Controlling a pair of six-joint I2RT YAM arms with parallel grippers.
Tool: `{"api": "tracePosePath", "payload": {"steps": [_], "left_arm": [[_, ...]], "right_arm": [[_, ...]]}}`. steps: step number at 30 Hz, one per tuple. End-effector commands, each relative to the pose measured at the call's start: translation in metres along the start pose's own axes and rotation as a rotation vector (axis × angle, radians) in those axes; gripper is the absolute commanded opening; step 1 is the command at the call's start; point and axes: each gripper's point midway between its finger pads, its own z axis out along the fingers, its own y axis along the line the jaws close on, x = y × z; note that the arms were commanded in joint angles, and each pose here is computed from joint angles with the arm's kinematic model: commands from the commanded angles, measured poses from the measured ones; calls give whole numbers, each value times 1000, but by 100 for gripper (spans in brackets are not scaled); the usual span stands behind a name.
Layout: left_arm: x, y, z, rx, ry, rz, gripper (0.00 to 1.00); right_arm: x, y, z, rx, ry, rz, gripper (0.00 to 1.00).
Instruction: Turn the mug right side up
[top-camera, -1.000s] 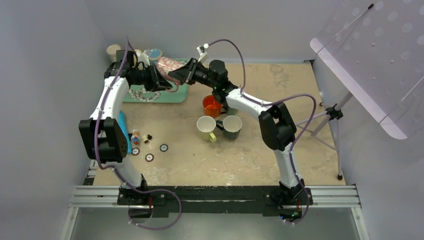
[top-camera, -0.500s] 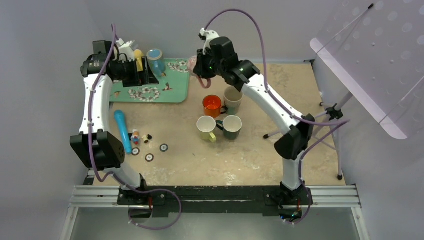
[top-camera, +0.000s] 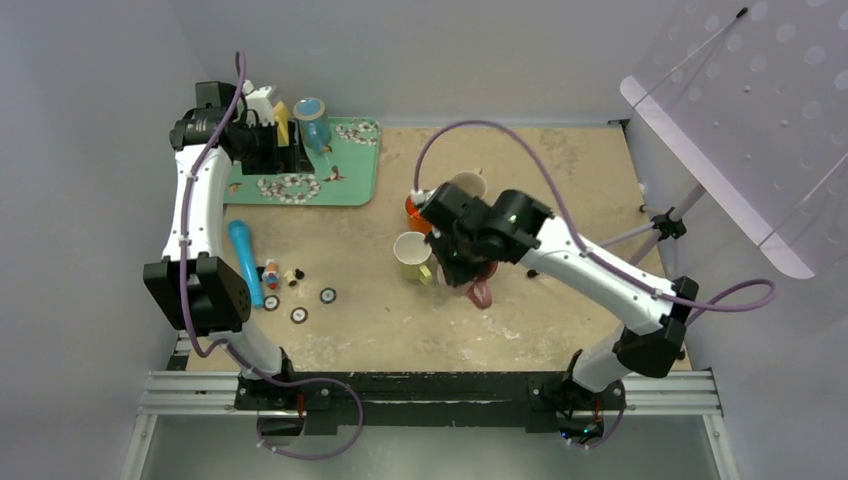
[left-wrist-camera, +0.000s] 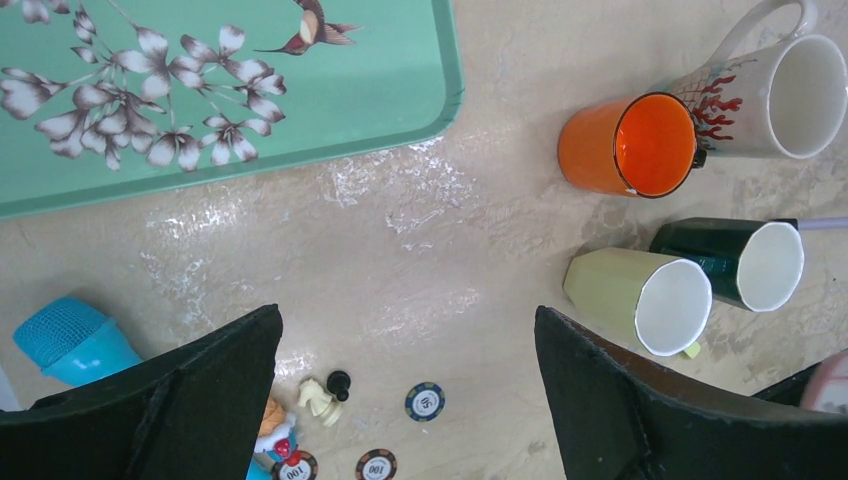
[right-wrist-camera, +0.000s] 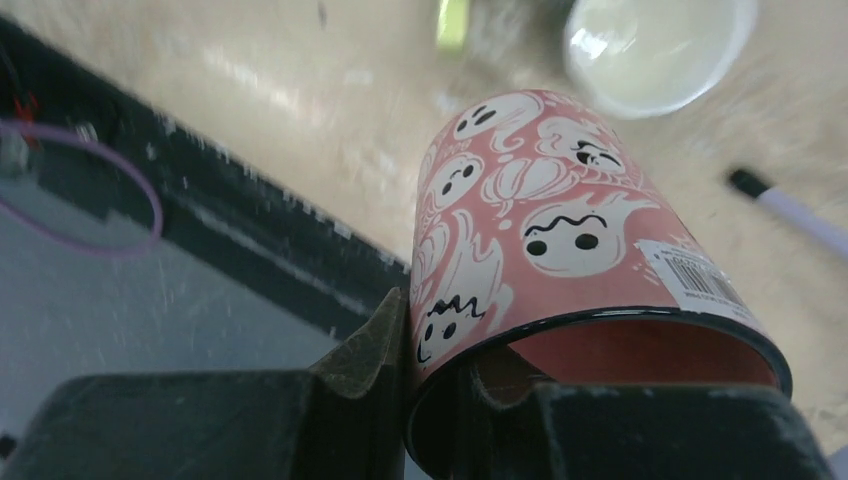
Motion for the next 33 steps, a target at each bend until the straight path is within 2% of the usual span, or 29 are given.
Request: {"api": "tracePosePath", "payload": {"steps": [1, 4, 10, 13, 19, 22, 25, 27, 29, 31, 33], "left_arm": [[-9, -2, 3, -14, -18, 34, 100], [-5, -1, 7, -11, -2, 30, 100], [0, -1, 8, -12, 10, 37, 100], [4, 4, 9, -31, 24, 49, 100], [11, 13, 16, -66, 45, 48, 100], [11, 25, 30, -139, 52, 86, 100], [5, 28, 51, -217, 71, 175, 100], [-8, 32, 67, -271, 52, 216, 100], [-28, 35, 87, -300, 8, 252, 100], [-47, 47, 107, -328, -9, 264, 97], [-56, 58, 127, -345, 28, 269, 91]], "right_arm": [[59, 36, 25, -61, 157, 40, 0], [87, 27, 60, 1, 215, 30, 0], [85, 42, 109, -48, 194, -32, 0], [95, 38, 130, -28, 228, -71, 0], [110, 19, 147, 20, 237, -47, 0], [113, 13, 152, 56, 256, -70, 2], [114, 11, 153, 75, 277, -80, 41], [106, 10, 145, 86, 254, -73, 62], [97, 9, 136, 93, 227, -68, 95], [86, 7, 127, 113, 199, -66, 98], [73, 4, 116, 133, 171, -69, 98]]}}
